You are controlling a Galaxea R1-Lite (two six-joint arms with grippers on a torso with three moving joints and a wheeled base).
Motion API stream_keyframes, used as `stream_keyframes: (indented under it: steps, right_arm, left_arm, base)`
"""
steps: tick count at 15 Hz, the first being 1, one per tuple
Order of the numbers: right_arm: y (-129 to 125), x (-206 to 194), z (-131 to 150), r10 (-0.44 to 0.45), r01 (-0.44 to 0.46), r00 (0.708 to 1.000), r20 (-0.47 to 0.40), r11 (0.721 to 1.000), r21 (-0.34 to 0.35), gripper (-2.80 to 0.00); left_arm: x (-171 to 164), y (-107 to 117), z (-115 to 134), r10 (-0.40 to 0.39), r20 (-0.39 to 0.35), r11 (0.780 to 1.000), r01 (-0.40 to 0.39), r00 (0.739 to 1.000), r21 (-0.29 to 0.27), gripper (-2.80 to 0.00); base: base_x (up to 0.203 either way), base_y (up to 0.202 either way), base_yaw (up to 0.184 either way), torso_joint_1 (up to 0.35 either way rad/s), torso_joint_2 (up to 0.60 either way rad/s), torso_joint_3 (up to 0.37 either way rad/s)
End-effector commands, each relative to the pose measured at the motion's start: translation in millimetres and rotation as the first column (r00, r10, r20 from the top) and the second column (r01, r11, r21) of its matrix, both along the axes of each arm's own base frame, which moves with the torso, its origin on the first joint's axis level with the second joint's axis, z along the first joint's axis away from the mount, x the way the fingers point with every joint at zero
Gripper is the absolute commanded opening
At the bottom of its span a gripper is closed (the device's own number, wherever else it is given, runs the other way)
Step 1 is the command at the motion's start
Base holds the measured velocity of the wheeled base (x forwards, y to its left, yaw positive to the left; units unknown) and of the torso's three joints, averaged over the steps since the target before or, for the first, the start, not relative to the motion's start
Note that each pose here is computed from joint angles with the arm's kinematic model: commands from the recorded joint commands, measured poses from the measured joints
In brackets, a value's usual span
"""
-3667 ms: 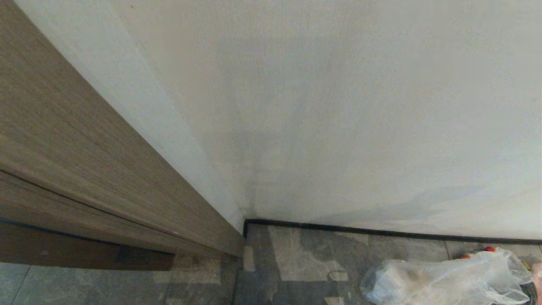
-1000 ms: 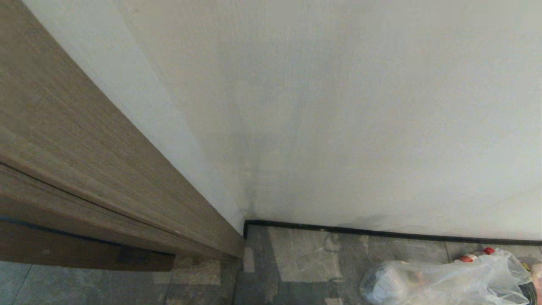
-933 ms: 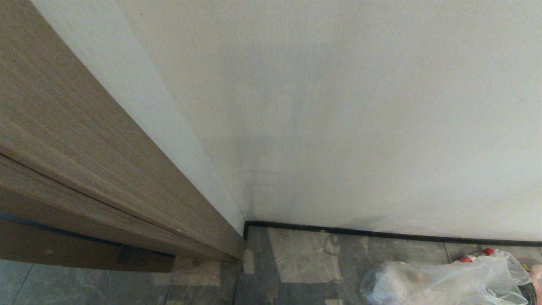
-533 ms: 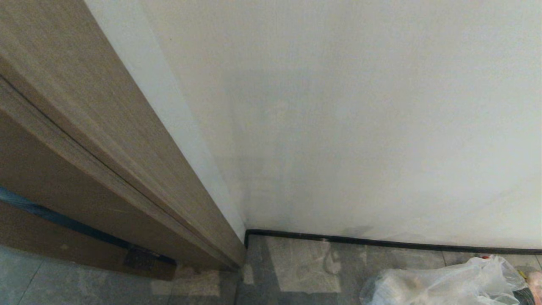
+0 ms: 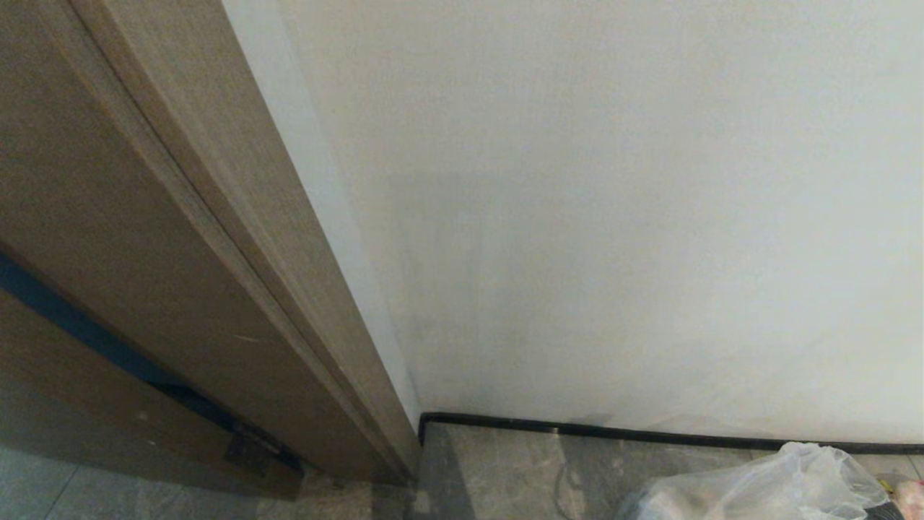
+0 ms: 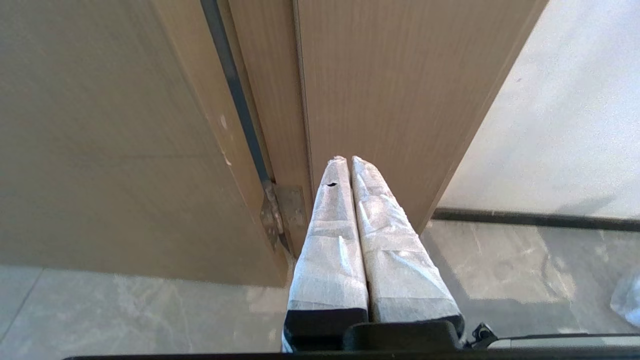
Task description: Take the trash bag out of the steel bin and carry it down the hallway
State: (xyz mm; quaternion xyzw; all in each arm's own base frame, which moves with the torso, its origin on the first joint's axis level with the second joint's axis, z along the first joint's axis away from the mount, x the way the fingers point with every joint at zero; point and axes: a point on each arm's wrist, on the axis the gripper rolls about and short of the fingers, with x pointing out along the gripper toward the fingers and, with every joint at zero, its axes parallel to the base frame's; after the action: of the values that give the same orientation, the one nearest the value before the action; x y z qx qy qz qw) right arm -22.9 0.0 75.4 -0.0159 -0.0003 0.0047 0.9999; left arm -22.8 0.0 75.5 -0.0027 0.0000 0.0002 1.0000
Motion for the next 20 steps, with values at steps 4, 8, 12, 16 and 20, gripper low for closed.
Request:
stream_keyframes:
  steps: [4,8,12,16,20]
  right_arm:
    - [0.0,0.2,0.1,0.0,0.0,1.0,-0.002,1.0,-0.001,-2.8]
    - [0.0,0.2,0.1,0.0,0.0,1.0,-0.002,1.0,-0.001,-2.8]
    - [0.0,0.2,0.1,0.001,-0.001,1.0,-0.002,1.0,-0.001,-2.8]
    - [0.0,0.2,0.1,0.0,0.0,1.0,-0.002,1.0,-0.001,-2.8]
    - [0.0,0.2,0.1,0.001,-0.001,1.0,-0.002,1.0,-0.001,-2.8]
  left_arm:
    - [0.0,0.0,0.0,0.0,0.0,1.0,0.0,1.0,-0.001,-2.8]
    - [0.0,0.0,0.0,0.0,0.0,1.0,0.0,1.0,-0.001,-2.8]
    - [0.0,0.0,0.0,0.0,0.0,1.0,0.0,1.0,0.001,-2.8]
    - [0.0,0.0,0.0,0.0,0.0,1.0,0.0,1.0,0.001,-2.8]
    - [0.0,0.0,0.0,0.0,0.0,1.0,0.0,1.0,0.001,-2.8]
  base:
    - [0.0,0.0,0.0,0.002,0.0,0.205]
    - [0.0,0.0,0.0,0.003,0.0,0.197]
    - [0.0,0.0,0.0,0.001,0.0,0.061]
    - [0.0,0.0,0.0,0.004,0.0,0.127]
    - [0.0,0.0,0.0,0.002,0.0,0.194]
